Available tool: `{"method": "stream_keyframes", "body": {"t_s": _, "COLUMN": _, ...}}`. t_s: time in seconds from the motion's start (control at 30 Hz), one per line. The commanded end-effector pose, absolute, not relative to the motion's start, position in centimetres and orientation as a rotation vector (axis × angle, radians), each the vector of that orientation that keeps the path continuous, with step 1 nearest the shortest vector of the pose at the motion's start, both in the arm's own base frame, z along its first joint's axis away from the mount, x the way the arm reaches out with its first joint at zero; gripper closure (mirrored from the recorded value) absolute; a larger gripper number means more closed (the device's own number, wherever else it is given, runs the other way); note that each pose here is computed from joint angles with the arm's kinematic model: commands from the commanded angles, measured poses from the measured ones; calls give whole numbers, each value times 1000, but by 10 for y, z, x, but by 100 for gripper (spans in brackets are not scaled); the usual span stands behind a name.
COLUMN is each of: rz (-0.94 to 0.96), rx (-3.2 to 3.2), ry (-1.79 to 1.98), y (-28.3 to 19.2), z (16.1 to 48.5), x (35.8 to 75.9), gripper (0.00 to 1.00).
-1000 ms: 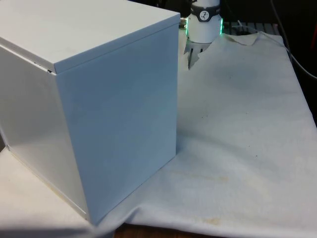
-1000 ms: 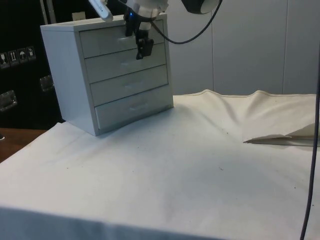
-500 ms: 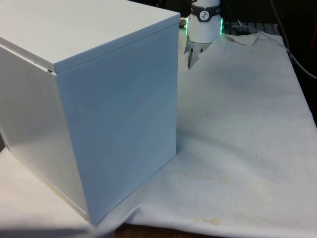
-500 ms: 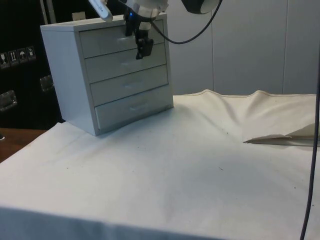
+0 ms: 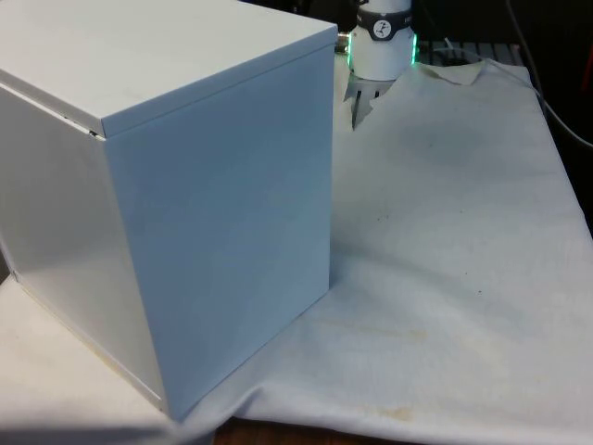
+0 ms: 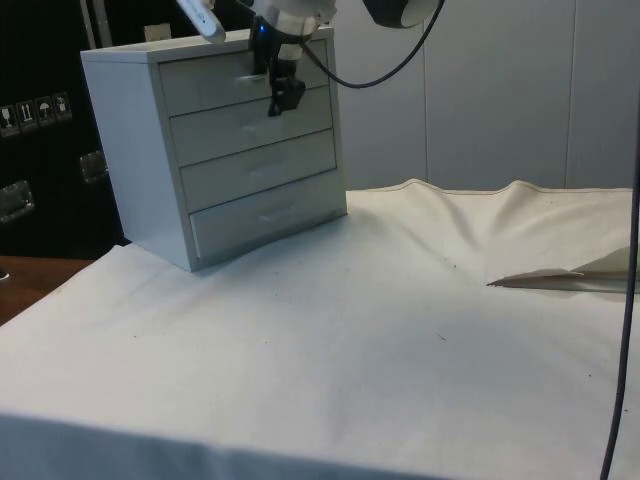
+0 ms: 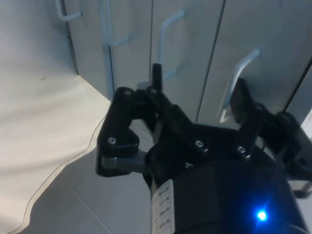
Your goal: Open the drawer, then close it.
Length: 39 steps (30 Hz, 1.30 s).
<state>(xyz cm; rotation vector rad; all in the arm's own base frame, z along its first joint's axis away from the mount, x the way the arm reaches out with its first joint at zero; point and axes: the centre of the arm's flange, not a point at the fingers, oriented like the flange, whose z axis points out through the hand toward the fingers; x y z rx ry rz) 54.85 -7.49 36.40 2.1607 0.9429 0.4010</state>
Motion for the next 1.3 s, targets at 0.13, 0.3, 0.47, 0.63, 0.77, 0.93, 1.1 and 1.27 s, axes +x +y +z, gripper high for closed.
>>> {"method": "stream_keyframes", "body": {"t_s": 0.13, "rz": 404, "rx": 2159, "ry": 943, "y": -75, "z": 364, "x": 549, "gripper": 48}}
{"method": "stream_keyframes", "body": {"t_s": 0.3, "rz": 405, "rx": 2158, "ry": 941, "y": -75, "z": 365, "x": 550, "gripper": 74}}
{"method": "stream_keyframes", "body": {"t_s": 0.47, "rz": 406, "rx": 2152, "ry": 938, "y": -76, "z": 367, "x": 551, "gripper": 97}}
{"method": "stream_keyframes", "body": {"t_s": 0.63, "rz": 409, "rx": 2147, "ry": 932, "y": -78, "z": 371, "x": 552, "gripper": 100}}
{"method": "stream_keyframes", "body": {"t_s": 0.77, "rz": 410, "rx": 2146, "ry": 931, "y": -78, "z": 372, "x": 553, "gripper": 100}}
{"method": "stream_keyframes", "body": {"t_s": 0.93, "rz": 412, "rx": 2144, "ry": 930, "y": -79, "z": 374, "x": 553, "gripper": 100}}
{"method": "stream_keyframes", "body": {"t_s": 1.1, "rz": 412, "rx": 2145, "ry": 928, "y": -78, "z": 375, "x": 550, "gripper": 100}}
{"method": "stream_keyframes", "body": {"t_s": 1.27, "rz": 415, "rx": 2148, "ry": 931, "y": -74, "z": 377, "x": 543, "gripper": 100}}
